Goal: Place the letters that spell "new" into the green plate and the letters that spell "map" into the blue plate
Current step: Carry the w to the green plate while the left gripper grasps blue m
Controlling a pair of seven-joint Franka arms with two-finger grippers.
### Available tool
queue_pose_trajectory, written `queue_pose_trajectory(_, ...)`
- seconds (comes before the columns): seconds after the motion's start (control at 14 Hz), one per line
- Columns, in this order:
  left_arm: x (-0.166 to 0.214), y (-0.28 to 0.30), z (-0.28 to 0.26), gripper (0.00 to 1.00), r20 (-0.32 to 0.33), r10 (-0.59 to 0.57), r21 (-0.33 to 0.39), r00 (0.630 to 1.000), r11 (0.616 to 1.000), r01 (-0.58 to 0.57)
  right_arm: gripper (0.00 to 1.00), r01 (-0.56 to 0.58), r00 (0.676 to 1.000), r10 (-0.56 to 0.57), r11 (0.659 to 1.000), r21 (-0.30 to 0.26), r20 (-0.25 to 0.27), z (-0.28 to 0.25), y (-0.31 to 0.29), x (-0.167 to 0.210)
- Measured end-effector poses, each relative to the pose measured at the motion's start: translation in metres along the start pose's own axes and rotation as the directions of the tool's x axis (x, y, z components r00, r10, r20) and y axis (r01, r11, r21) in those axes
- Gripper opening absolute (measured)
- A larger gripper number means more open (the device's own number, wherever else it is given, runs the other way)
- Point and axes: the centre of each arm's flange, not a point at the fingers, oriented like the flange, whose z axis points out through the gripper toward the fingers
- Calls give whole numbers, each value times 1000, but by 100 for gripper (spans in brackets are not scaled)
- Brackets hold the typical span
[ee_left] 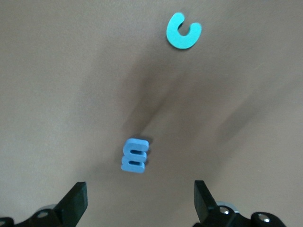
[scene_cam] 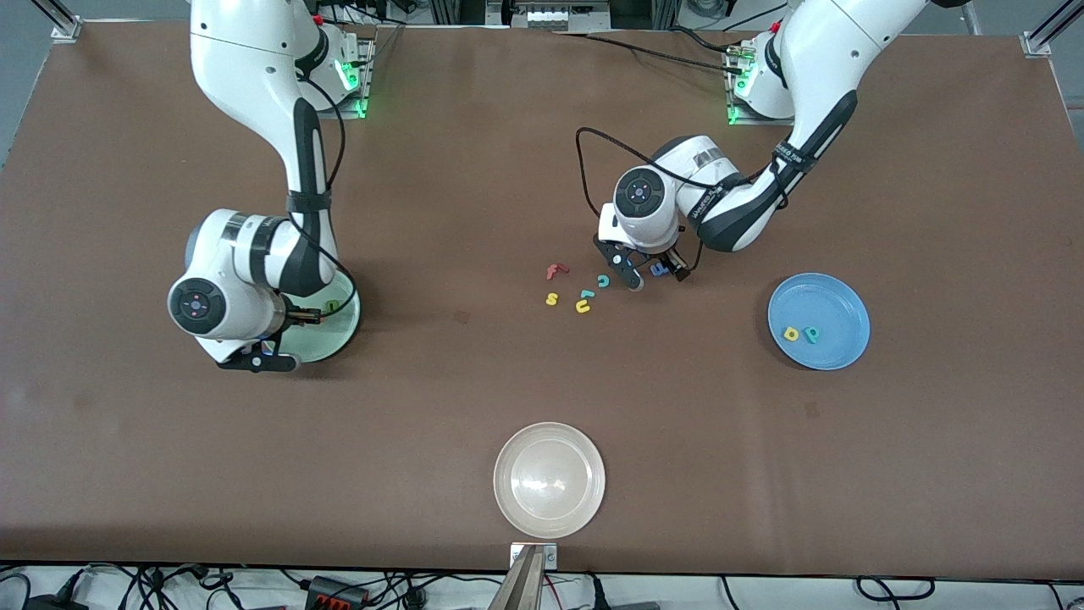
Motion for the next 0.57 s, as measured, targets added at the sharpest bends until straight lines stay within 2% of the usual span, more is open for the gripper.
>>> queue_pose_trajectory(0.07,1,0,8,91,5,11,2,1000,1000,-11,27,1,1000,-1,1000,3,5,2,7,-1)
queue_pose_trajectory(0.14,2,0,15,91,10,25,10,1000,1000,-25,27,-2,1000,2,1000,5,10,5,12,-2)
queue_pose_trajectory(0.28,4,0,25,78,15,43,18,999,999,-43,27,-4,1000,4,1000,5,15,11,19,-4)
queue_pose_trajectory(0.5,7,0,27,75,-11,49,19,999,999,-49,27,-5,1000,5,1000,0,6,19,19,-5)
queue_pose_trajectory(0.57,7,-1,28,69,-14,49,18,999,999,-48,27,-3,1000,3,1000,-3,7,22,18,-6)
